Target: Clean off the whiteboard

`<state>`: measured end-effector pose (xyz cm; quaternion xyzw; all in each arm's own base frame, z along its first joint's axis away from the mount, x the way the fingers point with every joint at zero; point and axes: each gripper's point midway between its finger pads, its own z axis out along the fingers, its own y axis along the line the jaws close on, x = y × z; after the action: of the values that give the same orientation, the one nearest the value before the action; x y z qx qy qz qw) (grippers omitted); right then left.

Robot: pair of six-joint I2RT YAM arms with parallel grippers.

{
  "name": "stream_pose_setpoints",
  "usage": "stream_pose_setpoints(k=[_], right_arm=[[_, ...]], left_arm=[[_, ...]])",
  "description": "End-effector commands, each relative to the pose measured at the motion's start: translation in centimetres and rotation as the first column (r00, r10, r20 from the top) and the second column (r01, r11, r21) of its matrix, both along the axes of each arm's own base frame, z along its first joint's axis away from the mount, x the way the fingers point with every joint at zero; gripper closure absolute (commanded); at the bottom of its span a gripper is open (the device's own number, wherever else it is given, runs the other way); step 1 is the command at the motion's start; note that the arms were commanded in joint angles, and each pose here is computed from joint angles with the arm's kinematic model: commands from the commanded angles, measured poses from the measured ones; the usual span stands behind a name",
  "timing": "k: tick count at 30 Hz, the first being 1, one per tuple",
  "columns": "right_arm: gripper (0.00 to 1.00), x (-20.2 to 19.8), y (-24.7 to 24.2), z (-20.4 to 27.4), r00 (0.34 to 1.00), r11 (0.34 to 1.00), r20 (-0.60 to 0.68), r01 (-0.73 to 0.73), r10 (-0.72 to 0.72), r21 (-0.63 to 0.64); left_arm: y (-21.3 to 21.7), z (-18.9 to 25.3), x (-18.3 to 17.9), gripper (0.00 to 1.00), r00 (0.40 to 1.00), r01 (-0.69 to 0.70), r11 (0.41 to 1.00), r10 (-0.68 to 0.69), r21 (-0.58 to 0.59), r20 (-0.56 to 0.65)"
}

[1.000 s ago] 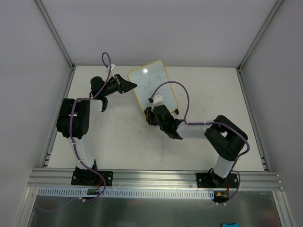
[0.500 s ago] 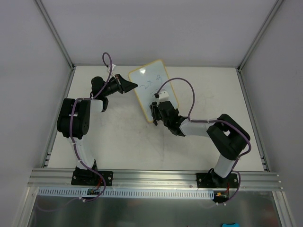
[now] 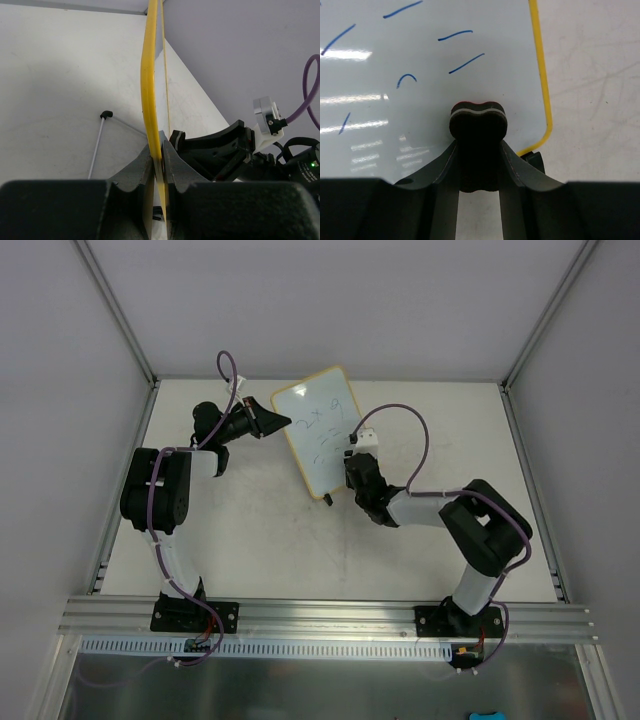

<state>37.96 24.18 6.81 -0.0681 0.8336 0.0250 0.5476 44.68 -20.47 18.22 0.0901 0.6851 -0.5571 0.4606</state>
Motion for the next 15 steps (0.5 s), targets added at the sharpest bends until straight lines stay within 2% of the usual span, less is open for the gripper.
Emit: stream_pose_setpoints(k=[1, 15], right_arm=[[1.0, 0.2, -1.0, 1.3, 0.999, 1.0, 0.023, 0.023, -0.024, 0.021], [1.0, -1.7, 5.1, 3.3, 0.993, 0.992, 0.073, -0.097, 0.091, 0.084]], left_arm=[[-1.0, 2.5, -1.2, 1.0, 0.986, 0.065, 0.997, -0.07, 0.037, 0.151], [-0.9, 2.4, -1.2, 1.0, 0.987, 0.059, 0.998, -0.064, 0.038, 0.146]])
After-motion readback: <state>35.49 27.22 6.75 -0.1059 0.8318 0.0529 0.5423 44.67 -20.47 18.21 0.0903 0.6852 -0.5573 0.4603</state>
